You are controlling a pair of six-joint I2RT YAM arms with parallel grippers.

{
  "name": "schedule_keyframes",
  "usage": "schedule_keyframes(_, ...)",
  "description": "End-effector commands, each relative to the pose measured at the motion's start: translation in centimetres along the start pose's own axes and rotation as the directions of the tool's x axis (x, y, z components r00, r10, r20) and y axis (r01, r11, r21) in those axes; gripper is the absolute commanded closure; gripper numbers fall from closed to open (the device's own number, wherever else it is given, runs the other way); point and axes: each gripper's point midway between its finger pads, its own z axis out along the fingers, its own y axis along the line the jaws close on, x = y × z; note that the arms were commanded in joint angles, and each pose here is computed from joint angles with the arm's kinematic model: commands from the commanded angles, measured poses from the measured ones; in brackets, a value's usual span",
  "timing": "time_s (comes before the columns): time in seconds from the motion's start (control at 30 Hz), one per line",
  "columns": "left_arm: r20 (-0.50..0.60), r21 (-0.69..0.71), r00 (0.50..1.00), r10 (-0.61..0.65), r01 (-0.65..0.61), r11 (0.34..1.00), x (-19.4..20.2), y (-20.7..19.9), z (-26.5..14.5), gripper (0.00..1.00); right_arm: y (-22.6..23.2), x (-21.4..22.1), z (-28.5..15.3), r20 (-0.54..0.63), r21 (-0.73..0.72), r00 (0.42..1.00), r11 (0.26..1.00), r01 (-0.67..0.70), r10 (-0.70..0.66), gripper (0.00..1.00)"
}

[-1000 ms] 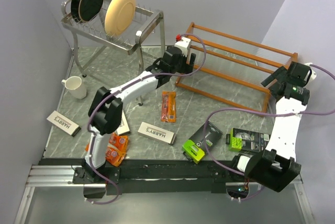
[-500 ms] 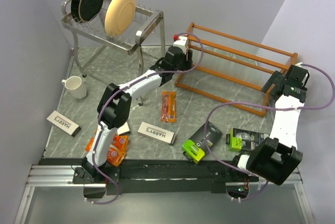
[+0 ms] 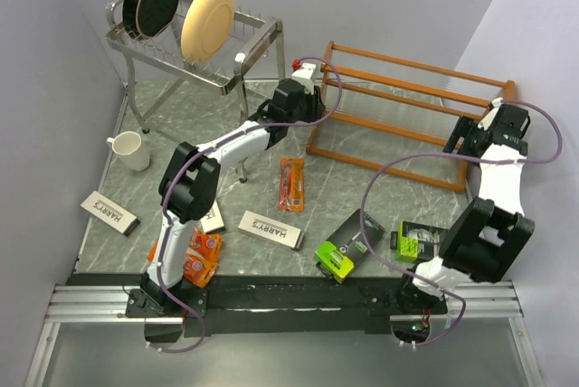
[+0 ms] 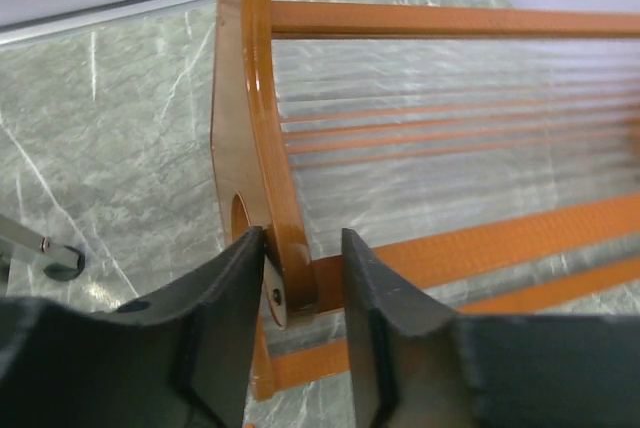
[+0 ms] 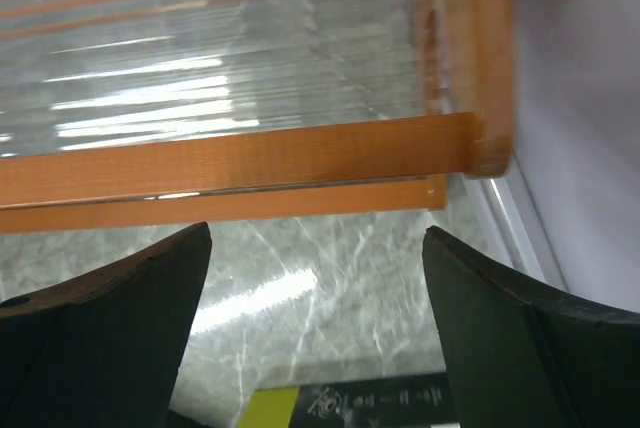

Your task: Place and organize the shaving razors onto the shelf

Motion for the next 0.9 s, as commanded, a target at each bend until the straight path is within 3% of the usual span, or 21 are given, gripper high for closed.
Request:
schedule_keyframes(0.0, -0.072, 0.119, 0.995, 0.076, -0.067, 0.991, 1.9, -2.3, -1.1, 0.67, 0.9, -3.3, 1.1, 0.067, -0.074, 0.997, 0.996, 0.045, -0.04, 0.11)
schedule_keyframes(0.23, -0.093, 0.138, 0.99, 0.102, -0.089, 0.987, 2.6, -2.4, -1.8, 0.81, 1.8, -4.2, 3.3, 0.079, -0.122, 0.994, 0.989, 0.087, -0.078, 0.12)
schedule_keyframes(0.3, -0.1, 0.125, 0.99, 0.102, -0.089, 0.988, 2.7, -2.2, -2.3, 0.89, 2.4, -4.8, 3.6, 0.081, -0.148, 0.994, 0.986, 0.081, -0.07, 0.13)
schedule_keyframes(0.47, -0.104, 0.112, 0.989, 0.107, -0.095, 0.989, 2.6, -2.0, -3.3, 0.97, 4.8, -4.7, 3.8, 0.081, -0.257, 0.997, 0.966, 0.033, -0.012, 0.13)
schedule_keyframes(0.6, -0.107, 0.088, 0.988, 0.112, -0.102, 0.991, 2.5, -2.1, -4.2, 0.99, 7.6, -3.5, 3.8, 0.042, -0.337, 0.998, 0.941, -0.038, 0.055, 0.13)
schedule_keyframes(0.87, -0.091, -0.015, 0.986, 0.141, -0.143, 0.99, 0.7, -0.6, -6.7, 0.99, 12.0, -2.3, 2.7, 0.027, -0.432, 0.997, 0.901, -0.048, 0.066, 0.14)
